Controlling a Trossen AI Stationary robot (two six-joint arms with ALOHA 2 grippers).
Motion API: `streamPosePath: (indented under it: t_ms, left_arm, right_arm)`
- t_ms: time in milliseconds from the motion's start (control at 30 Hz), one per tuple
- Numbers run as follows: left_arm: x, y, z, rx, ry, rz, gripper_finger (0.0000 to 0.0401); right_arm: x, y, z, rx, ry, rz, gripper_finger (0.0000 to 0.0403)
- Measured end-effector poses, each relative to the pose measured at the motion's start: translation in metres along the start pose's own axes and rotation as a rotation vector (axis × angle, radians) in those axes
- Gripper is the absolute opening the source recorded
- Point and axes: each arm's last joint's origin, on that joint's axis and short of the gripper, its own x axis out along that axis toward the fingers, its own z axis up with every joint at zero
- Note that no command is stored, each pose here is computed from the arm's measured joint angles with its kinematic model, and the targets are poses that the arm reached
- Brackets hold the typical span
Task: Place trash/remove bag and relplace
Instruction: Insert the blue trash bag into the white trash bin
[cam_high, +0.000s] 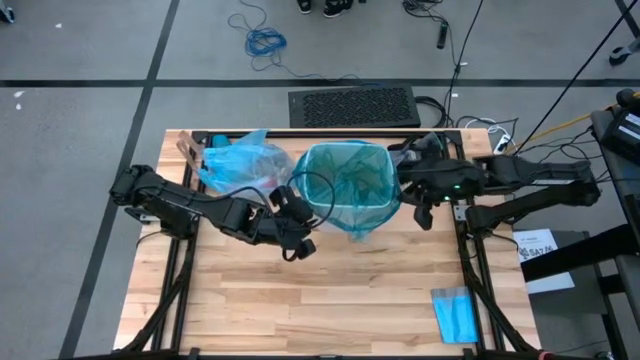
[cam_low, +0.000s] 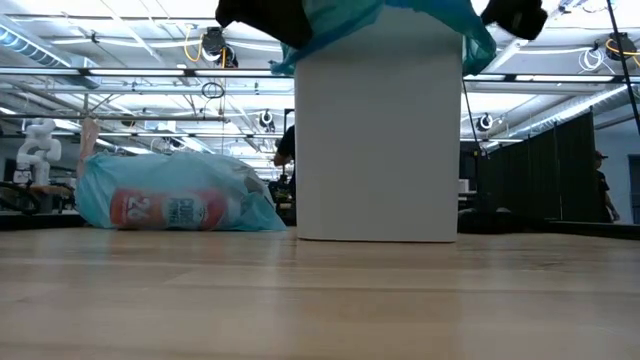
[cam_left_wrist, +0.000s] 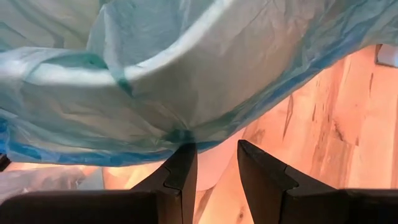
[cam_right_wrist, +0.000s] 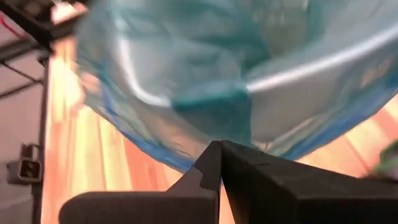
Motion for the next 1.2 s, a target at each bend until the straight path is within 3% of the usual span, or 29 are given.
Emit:
streamPosePath:
  t_ms: [200,300,400,500,700,867,1200]
  left_arm:
    - [0.0,0.0,-0.001,0.004,0.006,0.002,0.0113]
    - [0.001,0.001,0.0,0.001,0.006,0.007,0.0113]
    - [0.002,0.003,0.001,-0.004,0.006,0.011,0.0113]
    - [0.002,0.004,0.001,-0.006,0.005,0.012,0.0113]
    - [0.004,0.006,0.003,-0.016,0.002,0.018,0.0113]
    - [0.007,0.01,0.007,-0.04,-0.021,0.021,0.0113]
    - [0.012,0.017,0.011,-0.057,-0.024,0.042,0.0113]
  right_arm:
    - [-0.019,0.013,0.001,-0.049,-0.173,0.037,0.0]
    - [-0.021,0.028,0.004,-0.18,-0.268,0.054,0.0]
    - [-0.016,0.04,0.005,-0.296,-0.308,0.0,0.0]
    - [-0.003,0.047,0.001,-0.384,-0.249,-0.026,0.0]
    - [0.02,0.058,-0.001,-0.506,-0.151,0.026,0.0]
    - [0.033,0.058,-0.004,-0.57,-0.096,-0.062,0.0]
    - [0.049,0.04,-0.011,-0.543,0.077,-0.232,0.0]
